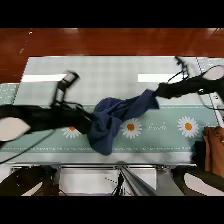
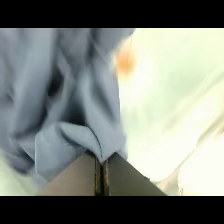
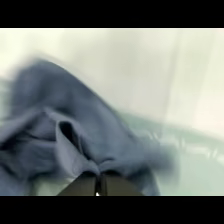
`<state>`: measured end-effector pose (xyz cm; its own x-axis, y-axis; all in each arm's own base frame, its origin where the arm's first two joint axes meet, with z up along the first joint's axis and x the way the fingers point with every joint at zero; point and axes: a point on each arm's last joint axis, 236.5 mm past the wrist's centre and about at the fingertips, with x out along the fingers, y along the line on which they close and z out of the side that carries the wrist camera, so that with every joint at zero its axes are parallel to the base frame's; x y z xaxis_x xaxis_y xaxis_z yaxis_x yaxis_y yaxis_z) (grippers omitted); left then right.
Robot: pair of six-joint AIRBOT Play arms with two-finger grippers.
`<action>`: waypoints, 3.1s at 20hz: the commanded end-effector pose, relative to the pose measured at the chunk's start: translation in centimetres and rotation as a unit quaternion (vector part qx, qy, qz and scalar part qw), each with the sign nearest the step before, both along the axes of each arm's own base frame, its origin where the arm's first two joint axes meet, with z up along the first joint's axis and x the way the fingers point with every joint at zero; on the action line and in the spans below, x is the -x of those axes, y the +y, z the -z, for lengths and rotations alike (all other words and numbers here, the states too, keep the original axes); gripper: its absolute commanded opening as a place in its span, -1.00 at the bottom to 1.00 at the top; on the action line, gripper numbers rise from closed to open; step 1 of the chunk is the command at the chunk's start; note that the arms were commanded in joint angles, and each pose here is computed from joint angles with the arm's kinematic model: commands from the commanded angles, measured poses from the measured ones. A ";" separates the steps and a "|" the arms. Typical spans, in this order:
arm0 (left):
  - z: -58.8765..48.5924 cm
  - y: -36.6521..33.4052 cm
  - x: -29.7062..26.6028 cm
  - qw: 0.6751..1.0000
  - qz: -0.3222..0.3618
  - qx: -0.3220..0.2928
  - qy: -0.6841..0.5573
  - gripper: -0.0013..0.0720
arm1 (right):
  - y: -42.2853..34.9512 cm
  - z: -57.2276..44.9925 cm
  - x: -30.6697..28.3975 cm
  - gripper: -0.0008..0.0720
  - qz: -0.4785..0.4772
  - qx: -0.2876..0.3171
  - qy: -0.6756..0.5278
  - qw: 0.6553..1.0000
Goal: Fold the shirts.
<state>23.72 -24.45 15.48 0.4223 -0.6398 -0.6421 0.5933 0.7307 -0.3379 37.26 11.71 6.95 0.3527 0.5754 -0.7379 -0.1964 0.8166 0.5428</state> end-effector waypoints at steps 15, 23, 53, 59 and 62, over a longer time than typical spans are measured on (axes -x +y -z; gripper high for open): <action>-17.6 18.5 5.1 0.963 -0.193 -0.119 -0.146 -0.91 | -8.9 -24.2 13.3 -0.88 0.163 0.158 -0.271 0.935; -9.2 19.0 4.6 0.962 -0.187 -0.201 -0.002 -0.91 | -12.0 -14.7 17.1 -0.88 0.113 0.242 -0.024 0.963; 23.5 11.9 -12.3 0.940 -0.134 -0.283 0.136 -0.91 | -14.9 10.1 -7.9 -0.85 0.200 0.134 0.049 0.969; 20.3 16.1 -10.4 0.900 -0.129 -0.377 0.175 0.48 | -14.9 7.7 -4.1 -0.01 0.118 0.170 0.077 0.975; 16.8 17.8 -9.7 0.902 -0.161 -0.361 0.176 0.48 | -19.1 5.2 0.2 0.01 0.101 0.265 0.103 0.953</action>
